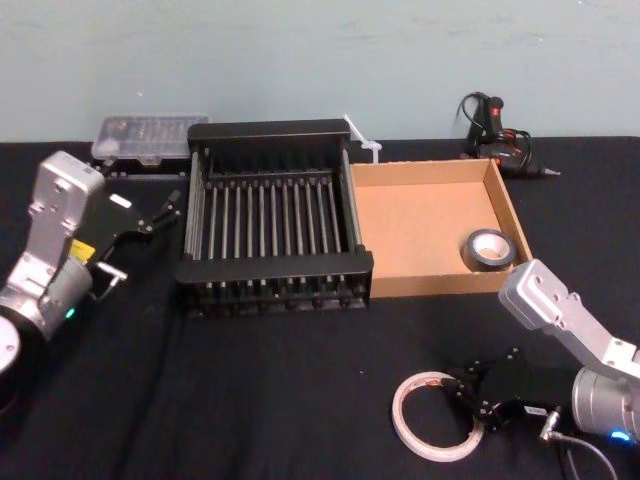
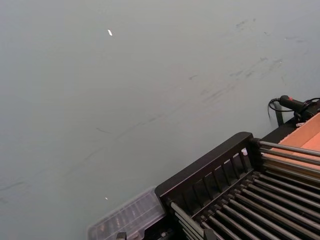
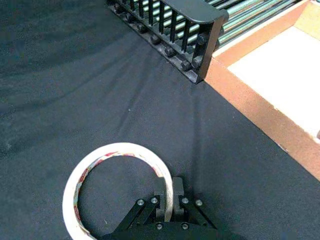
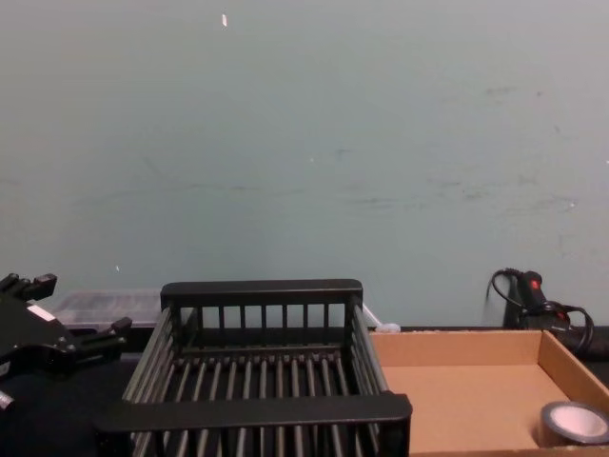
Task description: Pick up the white tape and place it into the black box , Pick up the silver tape and place it into the brown box.
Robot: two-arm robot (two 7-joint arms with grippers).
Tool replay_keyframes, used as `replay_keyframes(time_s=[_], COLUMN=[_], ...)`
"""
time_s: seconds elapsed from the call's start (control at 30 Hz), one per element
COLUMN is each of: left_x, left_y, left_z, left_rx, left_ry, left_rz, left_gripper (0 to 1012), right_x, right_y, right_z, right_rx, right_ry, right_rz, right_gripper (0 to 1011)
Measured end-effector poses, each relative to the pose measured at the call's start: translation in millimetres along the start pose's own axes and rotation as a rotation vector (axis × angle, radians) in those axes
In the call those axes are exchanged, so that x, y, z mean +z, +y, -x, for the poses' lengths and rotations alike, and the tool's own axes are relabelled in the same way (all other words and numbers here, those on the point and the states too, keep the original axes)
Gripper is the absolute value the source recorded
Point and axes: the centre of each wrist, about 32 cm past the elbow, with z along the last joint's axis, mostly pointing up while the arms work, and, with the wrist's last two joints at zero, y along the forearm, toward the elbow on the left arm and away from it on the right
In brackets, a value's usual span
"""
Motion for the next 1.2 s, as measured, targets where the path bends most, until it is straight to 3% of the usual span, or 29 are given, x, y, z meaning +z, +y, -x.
replay_keyframes(time_s=[0.67,1.2], left_x=[0.0,0.0], left_y=[0.0,0.0], left_z=[0.0,0.0], left_rx=[0.0,0.0], left_ry=[0.0,0.0], left_rz=[0.0,0.0], left_gripper=[1001,1001], right_x=[3.0,22.0], right_y=[-9.7,-11.9], right_z=[-0.6,-13.4], right_rx=[-0.071,-0.166], right_ry=[0.008,0.001], right_rz=[-0.088,-0.162], right_gripper=[101,101])
